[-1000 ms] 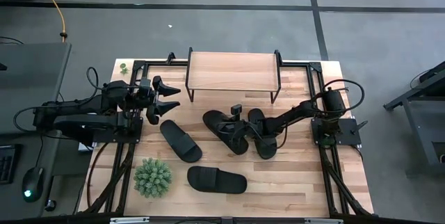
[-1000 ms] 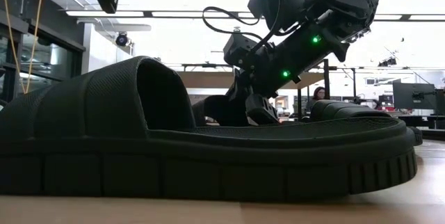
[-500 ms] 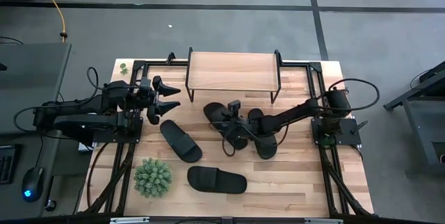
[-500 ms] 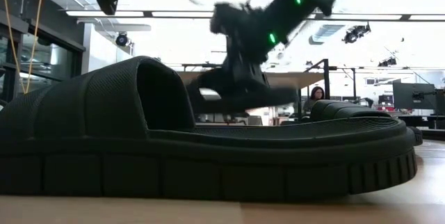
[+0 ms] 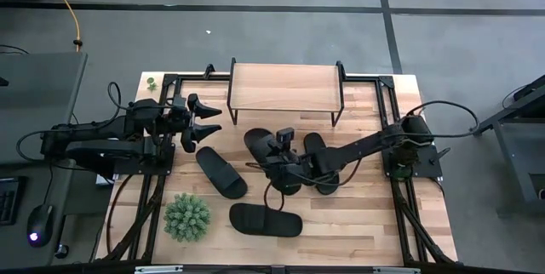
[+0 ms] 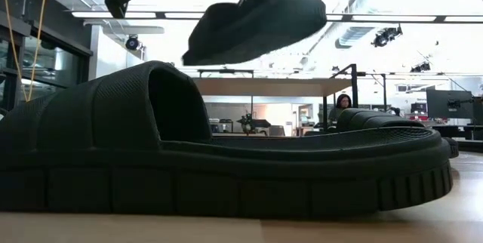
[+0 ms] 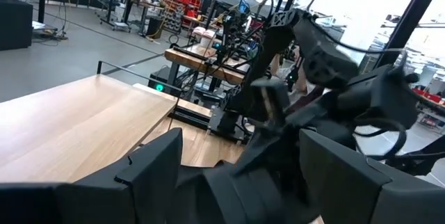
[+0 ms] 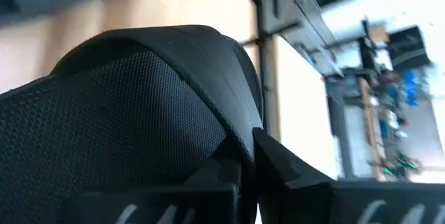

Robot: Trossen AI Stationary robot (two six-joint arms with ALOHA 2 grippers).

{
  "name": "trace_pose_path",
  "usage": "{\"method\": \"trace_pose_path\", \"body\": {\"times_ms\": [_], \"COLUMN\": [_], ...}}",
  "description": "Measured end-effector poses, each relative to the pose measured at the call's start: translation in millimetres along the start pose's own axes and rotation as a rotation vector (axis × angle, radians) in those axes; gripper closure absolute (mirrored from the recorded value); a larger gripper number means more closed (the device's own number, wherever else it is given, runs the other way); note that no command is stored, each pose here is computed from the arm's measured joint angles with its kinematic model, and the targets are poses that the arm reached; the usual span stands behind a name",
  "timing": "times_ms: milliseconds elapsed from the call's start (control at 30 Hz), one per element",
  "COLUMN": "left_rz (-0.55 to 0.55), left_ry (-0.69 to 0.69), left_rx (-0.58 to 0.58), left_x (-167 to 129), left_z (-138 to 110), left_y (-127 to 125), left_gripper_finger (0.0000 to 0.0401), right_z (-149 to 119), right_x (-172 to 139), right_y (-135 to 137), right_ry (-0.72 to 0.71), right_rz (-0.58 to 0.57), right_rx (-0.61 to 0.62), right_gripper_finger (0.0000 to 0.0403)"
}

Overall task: Pick and place slides into the shelf
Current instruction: Put the black slipper on the shelf

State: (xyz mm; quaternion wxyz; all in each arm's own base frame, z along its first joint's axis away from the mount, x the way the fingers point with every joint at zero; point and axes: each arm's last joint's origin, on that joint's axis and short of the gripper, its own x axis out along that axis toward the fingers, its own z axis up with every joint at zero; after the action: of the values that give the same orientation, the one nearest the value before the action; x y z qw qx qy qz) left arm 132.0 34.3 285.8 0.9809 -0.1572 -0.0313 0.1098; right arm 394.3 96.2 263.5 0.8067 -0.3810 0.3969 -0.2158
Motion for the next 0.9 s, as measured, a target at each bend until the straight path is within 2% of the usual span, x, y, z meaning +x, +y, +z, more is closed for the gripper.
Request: {"method": "trace_pose_path", "body": {"times_ms": [167,333,567,767,900], "left_rz": [-0.029,-0.077,-0.04,0.035,0.084], "left_ry": [-0.006,-0.008,-0.019,-0.027,-0.026], "left_rx": [0.001,0.004,0.05,0.142,0.203], "left_x": [-0.2,-0.3,-0.3,-5.0,-6.9], "left_z": [1.1,2.3,4.6,33.5,64.9], "left_y": [-1.2,-2.9,-2.5,-10.1,-19.1], "left_gripper_finger": [0.013,0.013,0.013,0.013,0.013], "right_z": [1.8,-2.3,-12.5,-34.0,-52.5], "right_x": [-7.2,-1.3,18.9,37.5,44.5], "right_y": [-31.8,-69.6,-124.4,-178.9,-215.4], "right_ry": [0.098,0.184,0.247,0.237,0.241], "right_rz": [-0.059,-0.09,-0.114,-0.097,-0.165], "right_rx": [0.054,0.099,0.182,0.274,0.282], "right_gripper_finger": [0.04,0.04,0.04,0.0401,0.0401]}}
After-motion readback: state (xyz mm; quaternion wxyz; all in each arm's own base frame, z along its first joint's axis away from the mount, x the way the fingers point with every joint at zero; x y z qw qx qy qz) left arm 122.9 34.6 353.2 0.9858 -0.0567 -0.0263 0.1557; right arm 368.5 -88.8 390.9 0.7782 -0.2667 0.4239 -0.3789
